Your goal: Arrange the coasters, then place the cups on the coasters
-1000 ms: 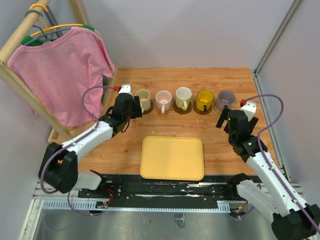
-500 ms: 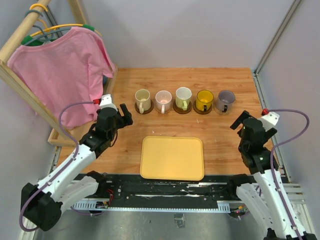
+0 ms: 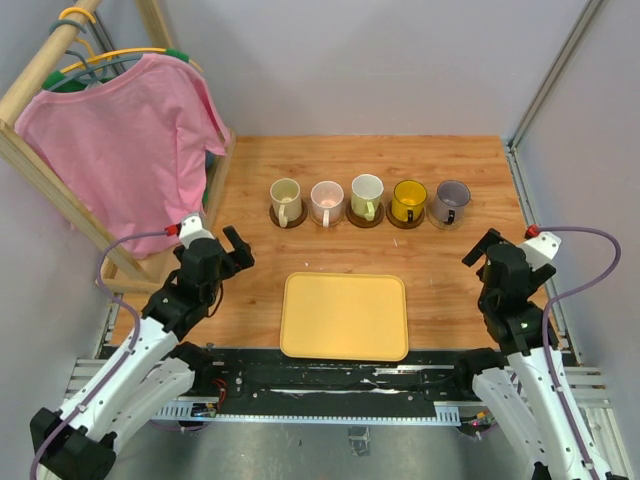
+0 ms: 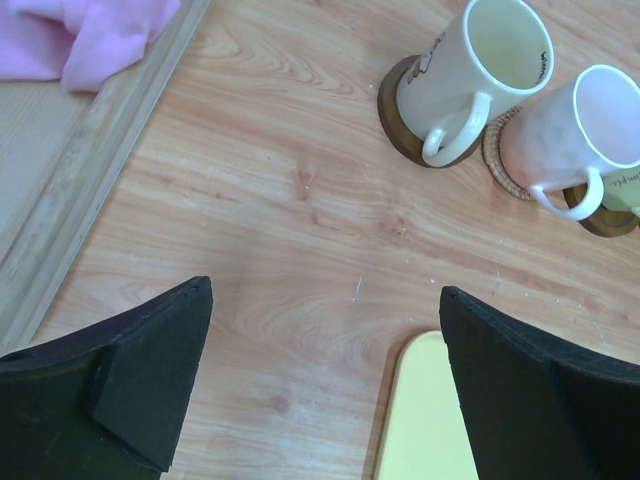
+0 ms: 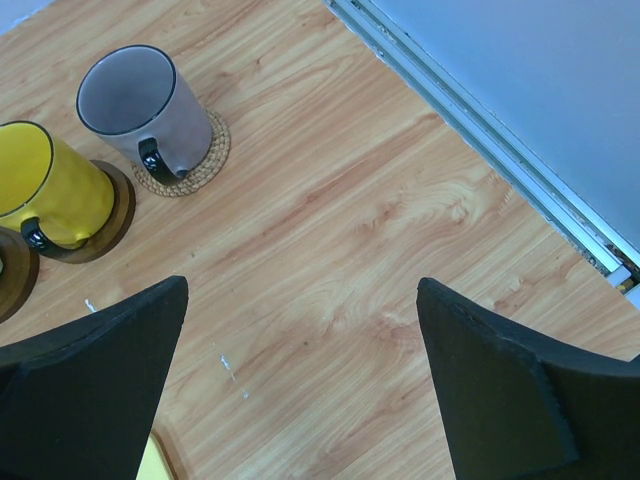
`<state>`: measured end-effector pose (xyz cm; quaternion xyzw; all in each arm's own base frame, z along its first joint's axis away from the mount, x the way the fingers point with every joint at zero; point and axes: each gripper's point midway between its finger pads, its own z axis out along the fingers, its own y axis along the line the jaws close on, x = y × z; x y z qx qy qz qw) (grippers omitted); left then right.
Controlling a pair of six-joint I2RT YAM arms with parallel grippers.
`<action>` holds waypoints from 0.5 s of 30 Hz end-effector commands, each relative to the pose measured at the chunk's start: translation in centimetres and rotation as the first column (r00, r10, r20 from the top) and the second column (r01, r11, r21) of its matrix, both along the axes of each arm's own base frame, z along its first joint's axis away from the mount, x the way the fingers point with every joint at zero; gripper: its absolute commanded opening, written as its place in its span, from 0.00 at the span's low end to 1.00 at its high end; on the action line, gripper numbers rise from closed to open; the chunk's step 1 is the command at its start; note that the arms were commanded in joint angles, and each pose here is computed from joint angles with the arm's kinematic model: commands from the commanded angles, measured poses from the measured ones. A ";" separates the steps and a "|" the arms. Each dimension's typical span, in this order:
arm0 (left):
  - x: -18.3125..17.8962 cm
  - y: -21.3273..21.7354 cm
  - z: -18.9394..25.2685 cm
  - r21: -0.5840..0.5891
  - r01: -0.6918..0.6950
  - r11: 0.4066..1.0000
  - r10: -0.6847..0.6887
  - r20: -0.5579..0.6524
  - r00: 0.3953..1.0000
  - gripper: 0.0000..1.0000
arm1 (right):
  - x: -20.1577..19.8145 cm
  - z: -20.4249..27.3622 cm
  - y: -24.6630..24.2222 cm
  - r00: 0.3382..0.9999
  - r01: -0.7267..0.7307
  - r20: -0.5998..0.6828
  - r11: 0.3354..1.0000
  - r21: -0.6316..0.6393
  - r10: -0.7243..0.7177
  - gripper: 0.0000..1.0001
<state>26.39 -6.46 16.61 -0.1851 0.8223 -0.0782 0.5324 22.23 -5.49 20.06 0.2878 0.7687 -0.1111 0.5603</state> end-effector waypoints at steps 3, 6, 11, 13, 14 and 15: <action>-1.5 2.4 0.2 -0.058 -0.136 0.989 0.139 0.036 0.990 1.00 | -0.2 -1.0 -0.2 0.999 0.016 -0.039 1.000 0.007 -0.016 0.98; -2.0 3.3 0.8 -0.082 -0.180 0.980 0.185 0.064 0.981 1.00 | -0.1 -1.2 -0.1 0.999 0.010 -0.047 1.000 0.007 -0.010 0.98; -2.4 3.8 1.0 -0.107 -0.197 0.974 0.207 0.088 0.974 1.00 | 0.0 -1.7 0.0 0.998 0.004 -0.060 1.000 0.010 -0.004 0.98; -2.5 3.7 0.8 -0.111 -0.195 0.974 0.205 0.087 0.975 1.00 | 0.0 -1.8 0.1 0.998 0.002 -0.066 1.000 0.011 -0.001 0.98; -2.5 3.7 0.6 -0.115 -0.199 0.973 0.209 0.084 0.974 1.00 | 0.0 -1.9 0.1 0.998 0.000 -0.069 1.000 0.011 0.001 0.98; -2.5 3.7 0.5 -0.118 -0.202 0.972 0.212 0.081 0.974 1.00 | 0.1 -2.0 0.2 0.997 -0.002 -0.073 1.000 0.011 0.002 0.98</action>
